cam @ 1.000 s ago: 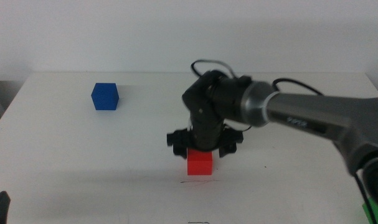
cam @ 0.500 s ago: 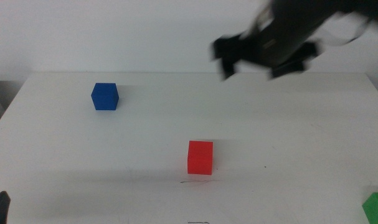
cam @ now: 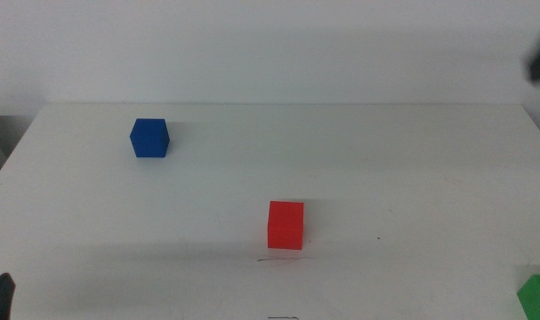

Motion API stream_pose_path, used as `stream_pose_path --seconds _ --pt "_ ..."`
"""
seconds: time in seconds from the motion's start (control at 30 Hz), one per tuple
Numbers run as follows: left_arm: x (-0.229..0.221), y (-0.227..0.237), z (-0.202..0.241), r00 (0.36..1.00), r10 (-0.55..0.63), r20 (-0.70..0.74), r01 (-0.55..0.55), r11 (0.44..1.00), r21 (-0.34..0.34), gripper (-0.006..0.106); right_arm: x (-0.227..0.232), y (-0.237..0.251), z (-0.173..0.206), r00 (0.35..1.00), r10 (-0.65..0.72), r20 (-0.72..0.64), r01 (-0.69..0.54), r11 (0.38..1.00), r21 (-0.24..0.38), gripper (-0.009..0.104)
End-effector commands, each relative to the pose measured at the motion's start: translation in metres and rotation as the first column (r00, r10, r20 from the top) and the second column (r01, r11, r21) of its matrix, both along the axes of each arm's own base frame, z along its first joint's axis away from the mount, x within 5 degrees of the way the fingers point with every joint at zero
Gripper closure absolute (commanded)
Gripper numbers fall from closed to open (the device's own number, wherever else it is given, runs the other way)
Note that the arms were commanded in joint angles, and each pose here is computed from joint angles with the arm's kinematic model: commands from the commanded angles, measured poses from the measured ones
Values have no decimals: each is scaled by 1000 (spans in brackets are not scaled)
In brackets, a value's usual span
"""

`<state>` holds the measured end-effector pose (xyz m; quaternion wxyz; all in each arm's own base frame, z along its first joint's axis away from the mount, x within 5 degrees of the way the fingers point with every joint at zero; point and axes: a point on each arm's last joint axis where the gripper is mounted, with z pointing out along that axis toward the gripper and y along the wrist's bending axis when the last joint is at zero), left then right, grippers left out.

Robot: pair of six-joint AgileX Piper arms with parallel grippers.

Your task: Stack red cubes first, then green, then blue cubes in a specific spot.

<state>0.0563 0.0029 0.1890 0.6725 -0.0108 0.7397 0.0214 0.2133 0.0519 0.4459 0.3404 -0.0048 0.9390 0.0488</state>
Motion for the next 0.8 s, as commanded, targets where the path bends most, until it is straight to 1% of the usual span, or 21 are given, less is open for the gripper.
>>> stream_pose_path --seconds 0.0,0.1,0.27,0.37,0.47,0.57,0.7,0.77 --pt "-2 -1 9 995 -5 104 6 1000 -9 16 -25 -23 -8 999 -32 -9 32 997 -70 1" --pt "-2 -1 9 995 -5 104 6 1000 -9 16 -38 -42 -32 995 -83 -49 77 991 -106 1" --pt "-2 -1 9 995 -5 104 6 1000 -9 16 -44 -54 -74 977 -126 -170 115 990 -76 1" --pt "-2 -1 9 995 -5 104 6 1000 -9 16 -40 -57 -98 967 -96 -234 79 994 -80 2" --pt "-2 -1 9 995 -5 104 6 1000 -9 16 -38 -61 -121 955 -35 -294 -3 992 -127 5" --pt "-2 -1 9 995 -5 104 6 1000 -9 16 -33 -64 -140 949 18 -315 -65 988 -140 7" --pt "-2 -1 9 995 -5 104 6 1000 -9 16 -20 -63 -157 950 30 -311 -73 989 -127 10" --pt "-2 -1 9 995 -5 104 6 1000 -9 16 -12 -64 -167 937 31 -349 -78 990 -121 11"
